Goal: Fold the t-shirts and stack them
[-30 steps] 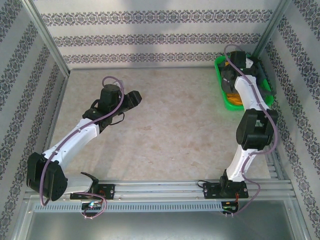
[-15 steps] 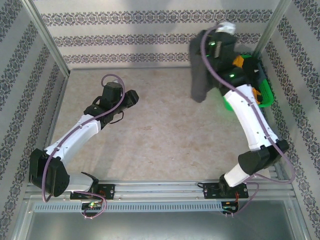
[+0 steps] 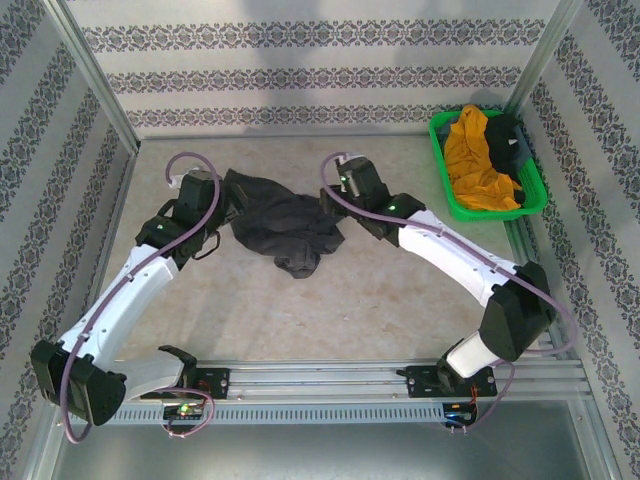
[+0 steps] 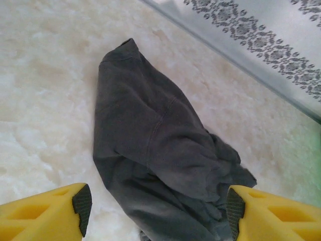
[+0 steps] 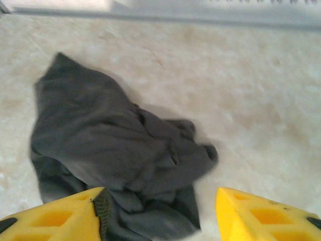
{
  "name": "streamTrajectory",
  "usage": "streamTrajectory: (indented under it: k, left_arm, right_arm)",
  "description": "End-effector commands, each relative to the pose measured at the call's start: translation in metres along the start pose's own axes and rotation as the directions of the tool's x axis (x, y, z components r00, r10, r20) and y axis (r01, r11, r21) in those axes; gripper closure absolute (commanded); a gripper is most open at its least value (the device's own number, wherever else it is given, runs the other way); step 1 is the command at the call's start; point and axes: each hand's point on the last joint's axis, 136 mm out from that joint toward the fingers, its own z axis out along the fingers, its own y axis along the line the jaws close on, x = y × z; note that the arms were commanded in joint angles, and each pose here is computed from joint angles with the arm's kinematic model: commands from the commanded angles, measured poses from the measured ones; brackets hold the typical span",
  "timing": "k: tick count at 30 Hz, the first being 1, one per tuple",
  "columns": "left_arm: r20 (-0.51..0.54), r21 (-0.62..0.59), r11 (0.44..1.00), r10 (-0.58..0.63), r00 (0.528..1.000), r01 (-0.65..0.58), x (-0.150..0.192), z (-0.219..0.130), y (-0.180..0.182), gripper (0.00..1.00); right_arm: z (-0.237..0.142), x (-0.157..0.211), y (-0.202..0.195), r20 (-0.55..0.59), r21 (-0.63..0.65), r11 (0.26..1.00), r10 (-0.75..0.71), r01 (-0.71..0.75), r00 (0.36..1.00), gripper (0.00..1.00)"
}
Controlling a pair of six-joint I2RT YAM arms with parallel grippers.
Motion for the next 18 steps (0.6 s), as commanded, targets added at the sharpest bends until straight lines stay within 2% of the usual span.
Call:
streamTrajectory:
  k: [1, 5, 9, 13, 18]
  left_arm:
    - [-0.122, -0.07, 0.997, -0.048, 0.991, 0.039, 0.021, 0.019, 0.023, 0.27]
    - [-0.176, -0.088, 0.985, -0.161, 0.971, 0.147, 0.025, 0.048, 0.034, 0.27]
    - [-0.207, -0.109, 0.941, -0.337, 0.919, 0.321, 0.025, 0.087, 0.054, 0.29]
    - [-0.237, -0.082, 0.938, -0.345, 0.908, 0.336, 0.019, 0.122, 0.046, 0.33]
    - [-0.383, -0.067, 0.939, -0.337, 0.86, 0.338, 0.047, 0.162, 0.021, 0.38]
  right_arm:
    - [-0.006, 0.01, -0.01, -0.062, -0.054, 0.984, 0.164, -0.168, 0.984, 0.45]
    - [0.014, 0.05, 0.001, -0.185, -0.073, 0.971, 0.211, -0.228, 0.96, 0.47]
    - [0.039, 0.096, 0.028, -0.343, -0.113, 0.953, 0.23, -0.283, 0.911, 0.47]
    - [0.059, 0.131, 0.049, -0.473, -0.138, 0.924, 0.254, -0.356, 0.843, 0.44]
    - [0.077, 0.161, 0.069, -0.571, -0.114, 0.898, 0.291, -0.425, 0.768, 0.44]
